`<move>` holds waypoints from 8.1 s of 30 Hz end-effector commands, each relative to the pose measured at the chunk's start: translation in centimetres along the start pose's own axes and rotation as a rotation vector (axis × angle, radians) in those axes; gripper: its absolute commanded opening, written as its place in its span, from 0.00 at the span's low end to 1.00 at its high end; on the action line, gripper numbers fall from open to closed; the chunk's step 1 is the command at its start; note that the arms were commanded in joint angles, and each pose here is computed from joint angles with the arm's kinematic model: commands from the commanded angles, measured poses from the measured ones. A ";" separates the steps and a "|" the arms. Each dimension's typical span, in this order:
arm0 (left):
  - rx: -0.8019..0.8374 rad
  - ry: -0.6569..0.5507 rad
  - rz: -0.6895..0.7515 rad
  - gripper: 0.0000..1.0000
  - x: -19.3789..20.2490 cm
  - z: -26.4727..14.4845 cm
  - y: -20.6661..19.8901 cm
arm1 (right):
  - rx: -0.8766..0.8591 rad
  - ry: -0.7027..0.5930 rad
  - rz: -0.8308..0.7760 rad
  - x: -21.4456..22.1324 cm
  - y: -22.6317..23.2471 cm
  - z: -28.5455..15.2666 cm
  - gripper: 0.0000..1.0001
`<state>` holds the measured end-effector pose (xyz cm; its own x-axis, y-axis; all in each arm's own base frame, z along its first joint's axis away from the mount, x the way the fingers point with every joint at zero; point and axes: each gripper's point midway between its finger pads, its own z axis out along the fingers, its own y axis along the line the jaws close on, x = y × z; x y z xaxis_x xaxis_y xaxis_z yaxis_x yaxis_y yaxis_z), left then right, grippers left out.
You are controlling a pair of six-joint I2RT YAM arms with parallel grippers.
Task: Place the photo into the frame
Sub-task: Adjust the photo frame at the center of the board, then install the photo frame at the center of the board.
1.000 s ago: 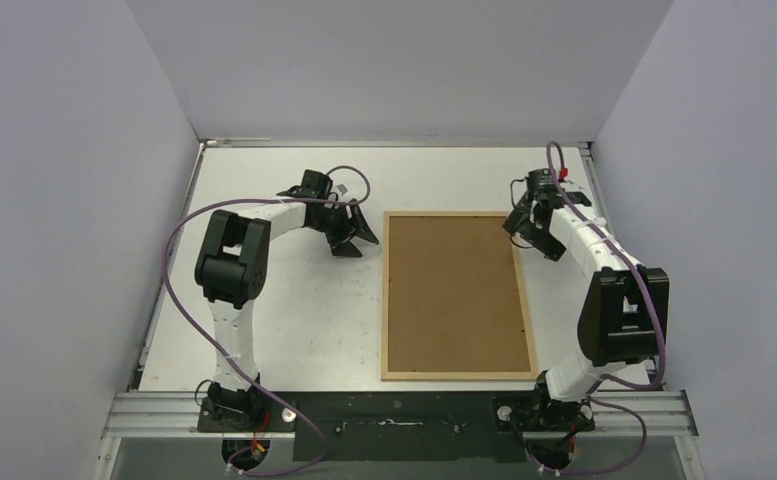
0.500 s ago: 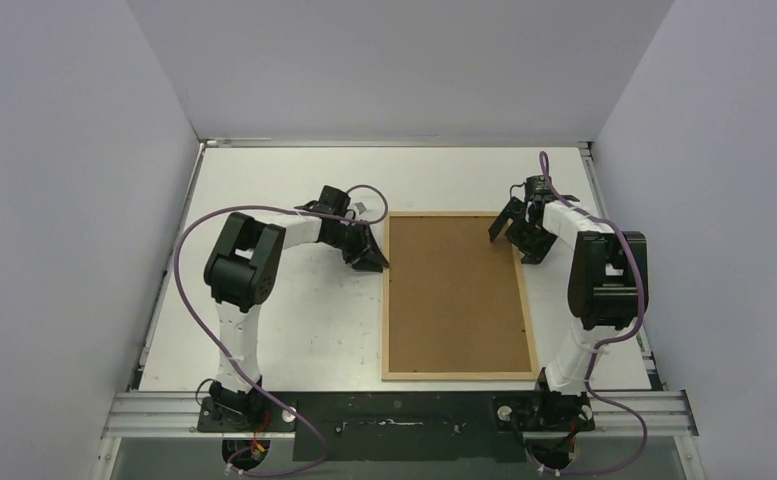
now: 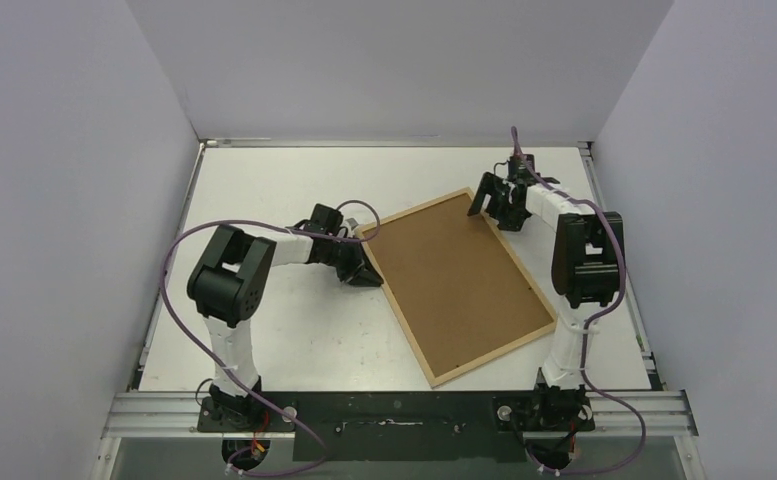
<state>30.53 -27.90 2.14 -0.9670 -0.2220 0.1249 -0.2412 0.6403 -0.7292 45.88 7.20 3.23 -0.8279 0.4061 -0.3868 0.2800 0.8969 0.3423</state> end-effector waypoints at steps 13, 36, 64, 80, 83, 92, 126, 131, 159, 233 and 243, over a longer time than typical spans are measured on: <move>0.019 -0.299 0.079 0.50 -2.7 -9.4 -2.4 | 0.059 -0.162 -0.375 -3.2 6.4 -4.9 0.86; -0.115 -0.185 -0.020 0.39 -10.1 -5.5 1.8 | -0.201 0.026 -0.833 13.1 23.0 -2.7 0.62; -0.299 -0.098 -0.124 0.24 -7.3 -4.3 7.8 | -0.185 0.059 -0.740 18.4 23.3 1.6 0.59; -0.331 -0.083 -0.125 0.23 -7.1 -4.4 8.2 | -0.253 0.144 -0.683 19.5 21.7 2.7 0.60; -0.335 -0.080 -0.126 0.23 -7.0 -4.3 8.3 | -0.227 0.151 -0.733 19.7 20.6 2.7 0.60; -0.336 -0.078 -0.128 0.23 -7.4 -4.2 8.2 | -0.191 0.164 -0.830 20.0 18.8 2.6 0.60; -0.352 -0.103 -0.220 0.29 -9.6 -4.6 8.2 | -0.164 0.221 -0.941 21.1 16.2 2.4 0.60; -0.377 -0.091 -0.234 0.28 -9.2 -4.5 8.8 | -0.143 0.230 -0.967 21.4 15.6 2.6 0.60; -0.397 -0.068 -0.234 0.26 -8.8 -4.3 9.5 | -0.066 0.259 -1.007 22.6 13.3 4.4 0.42; -0.419 -0.014 -0.254 0.31 -8.4 -2.2 9.8 | -0.038 0.305 -0.891 25.1 8.2 7.6 0.21; -0.443 -0.012 -0.257 0.30 -8.4 -2.1 10.4 | -0.146 0.308 -0.791 24.8 9.4 6.0 0.32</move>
<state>38.74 -21.03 1.65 -0.8797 -0.3919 0.2694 -0.4745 0.6857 -0.5520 37.96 36.13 2.29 -0.6572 -0.2864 -0.6972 -0.6166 0.7363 0.2787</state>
